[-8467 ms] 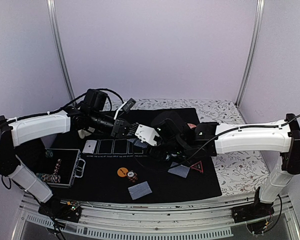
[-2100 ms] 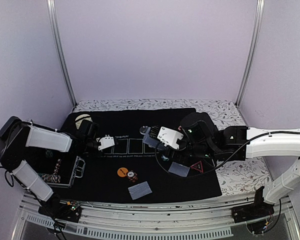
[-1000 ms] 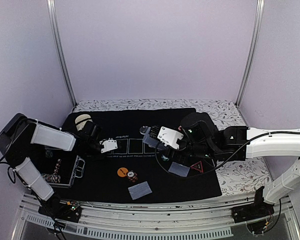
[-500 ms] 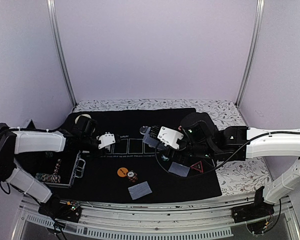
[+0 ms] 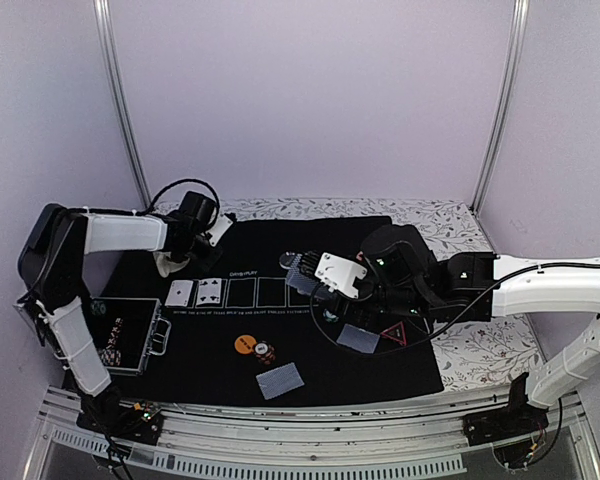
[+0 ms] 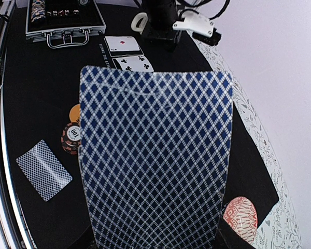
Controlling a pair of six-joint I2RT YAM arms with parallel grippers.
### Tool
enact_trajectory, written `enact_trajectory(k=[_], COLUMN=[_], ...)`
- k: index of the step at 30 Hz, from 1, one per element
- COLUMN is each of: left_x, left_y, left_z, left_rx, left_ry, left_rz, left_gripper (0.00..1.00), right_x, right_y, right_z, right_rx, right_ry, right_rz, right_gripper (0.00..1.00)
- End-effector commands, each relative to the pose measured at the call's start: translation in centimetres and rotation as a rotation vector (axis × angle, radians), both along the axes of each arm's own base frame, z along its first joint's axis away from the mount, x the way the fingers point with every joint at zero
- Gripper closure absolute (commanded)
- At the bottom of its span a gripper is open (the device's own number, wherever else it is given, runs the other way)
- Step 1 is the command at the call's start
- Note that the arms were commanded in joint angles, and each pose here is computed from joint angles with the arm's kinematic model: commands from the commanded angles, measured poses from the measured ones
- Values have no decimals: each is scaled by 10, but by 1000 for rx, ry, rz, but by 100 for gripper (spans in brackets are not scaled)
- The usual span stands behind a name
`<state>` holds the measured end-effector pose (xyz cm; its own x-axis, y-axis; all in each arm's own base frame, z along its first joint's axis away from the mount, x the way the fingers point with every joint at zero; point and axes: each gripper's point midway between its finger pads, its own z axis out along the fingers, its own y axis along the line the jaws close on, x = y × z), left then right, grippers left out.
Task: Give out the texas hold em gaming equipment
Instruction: Adjust the poker card in the community card area.
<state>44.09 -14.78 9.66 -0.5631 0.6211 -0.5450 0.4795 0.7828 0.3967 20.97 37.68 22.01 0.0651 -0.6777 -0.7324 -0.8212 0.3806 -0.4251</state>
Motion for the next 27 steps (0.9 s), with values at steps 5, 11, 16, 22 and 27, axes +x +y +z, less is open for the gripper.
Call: enact_trajectory(k=[5, 11, 16, 22, 27], left_x=[-1, 3, -6, -21, -29], left_y=[25, 32, 21, 3, -8], left_z=[-46, -78, -91, -99, -101], left_rx=[36, 109, 100, 113, 128], left_ry=[141, 205, 264, 298, 306], left_rz=[213, 269, 223, 137, 84], left_gripper=[83, 90, 95, 98, 98], right_x=[3, 3, 3, 4, 5], right_y=[-3, -3, -4, -2, -1], right_z=[0, -1, -2, -3, -1], right_rx=[28, 27, 25, 24, 26], right_ry=[6, 10, 9, 11, 10], right_rz=[-28, -28, -29, -31, -31], right_gripper=[49, 49, 49, 49, 48])
